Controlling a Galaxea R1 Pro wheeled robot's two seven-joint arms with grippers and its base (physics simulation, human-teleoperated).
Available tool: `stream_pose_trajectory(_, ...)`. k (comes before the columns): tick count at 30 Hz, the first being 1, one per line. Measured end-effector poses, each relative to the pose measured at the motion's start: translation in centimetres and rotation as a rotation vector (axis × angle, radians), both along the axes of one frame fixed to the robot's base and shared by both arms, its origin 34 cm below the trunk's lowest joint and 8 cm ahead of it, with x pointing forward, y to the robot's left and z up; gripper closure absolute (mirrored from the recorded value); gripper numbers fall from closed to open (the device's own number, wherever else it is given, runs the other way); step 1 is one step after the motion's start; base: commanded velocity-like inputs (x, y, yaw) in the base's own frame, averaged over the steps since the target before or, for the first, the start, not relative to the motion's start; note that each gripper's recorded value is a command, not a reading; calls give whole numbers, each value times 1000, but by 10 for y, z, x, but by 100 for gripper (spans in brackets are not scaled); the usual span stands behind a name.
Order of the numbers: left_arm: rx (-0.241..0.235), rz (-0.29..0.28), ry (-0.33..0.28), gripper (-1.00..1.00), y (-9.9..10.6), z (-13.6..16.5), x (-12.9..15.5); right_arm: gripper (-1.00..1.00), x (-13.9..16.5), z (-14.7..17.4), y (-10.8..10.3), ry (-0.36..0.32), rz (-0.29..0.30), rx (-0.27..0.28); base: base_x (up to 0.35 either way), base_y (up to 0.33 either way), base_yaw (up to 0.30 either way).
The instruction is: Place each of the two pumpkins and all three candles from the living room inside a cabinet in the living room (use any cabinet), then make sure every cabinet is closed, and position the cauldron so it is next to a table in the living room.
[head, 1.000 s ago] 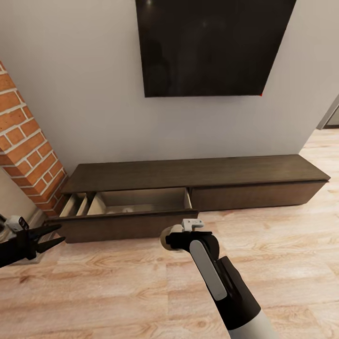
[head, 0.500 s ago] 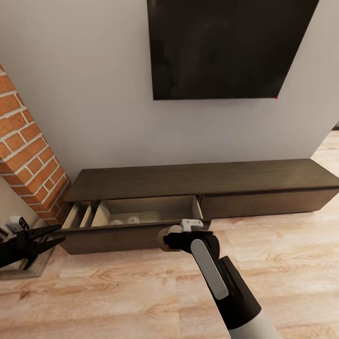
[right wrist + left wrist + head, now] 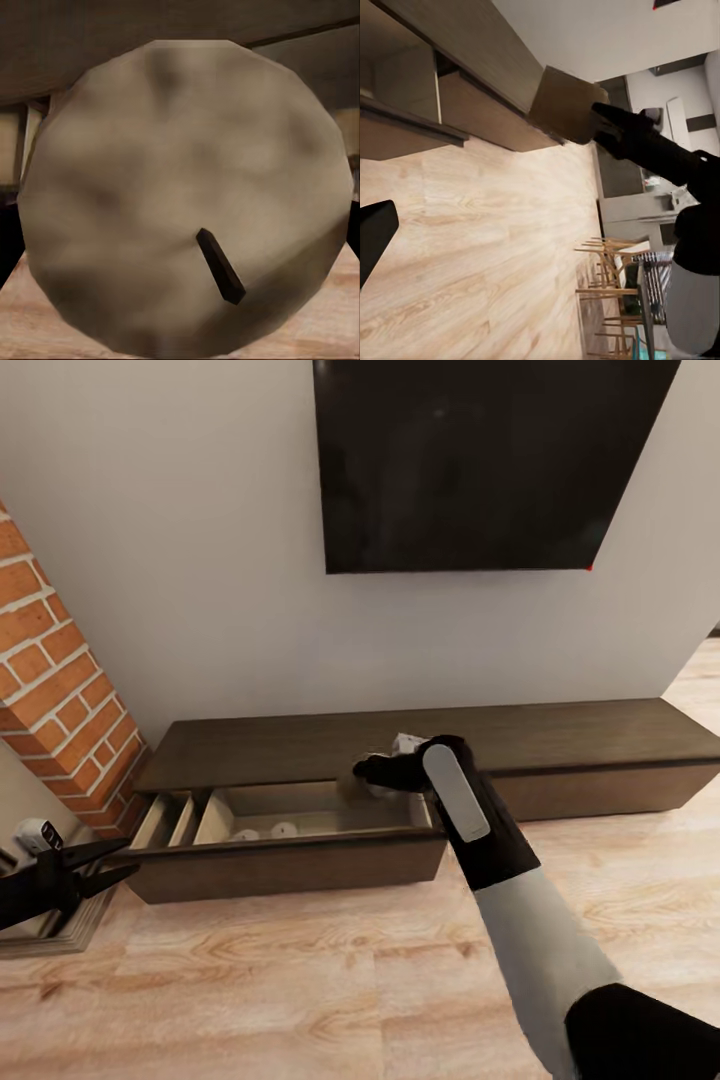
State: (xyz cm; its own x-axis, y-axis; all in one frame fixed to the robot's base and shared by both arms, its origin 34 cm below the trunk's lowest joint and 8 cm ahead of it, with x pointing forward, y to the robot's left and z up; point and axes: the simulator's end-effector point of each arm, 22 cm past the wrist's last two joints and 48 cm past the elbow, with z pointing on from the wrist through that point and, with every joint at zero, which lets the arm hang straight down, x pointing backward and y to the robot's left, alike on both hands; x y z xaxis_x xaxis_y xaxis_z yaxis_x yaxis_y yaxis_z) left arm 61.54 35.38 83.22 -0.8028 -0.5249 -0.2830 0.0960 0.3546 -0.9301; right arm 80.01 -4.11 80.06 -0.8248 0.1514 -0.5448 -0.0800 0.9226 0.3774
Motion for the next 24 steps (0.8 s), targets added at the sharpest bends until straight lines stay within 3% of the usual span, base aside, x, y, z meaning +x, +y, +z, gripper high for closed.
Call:
stream_pose_trajectory(5, 2, 2, -1, -100, 0, 0, 0, 100, 43, -2, -15, 120, -17, -70, 256, 58, 0)
stream_pose_trajectory(9, 0, 1, -1, -100, 0, 0, 0, 100, 43, -27, -29, 230, -38, -116, 74, 16, 0)
stream_pose_trajectory(16, 0, 1, -1, -100, 0, 0, 0, 100, 36, -43, -47, 279, -71, -187, 136, 89, 0)
stream_pose_trajectory(24, 0, 0, -1, -100, 0, 0, 0, 100, 24, -59, -46, 328, -68, -181, 105, 82, 0)
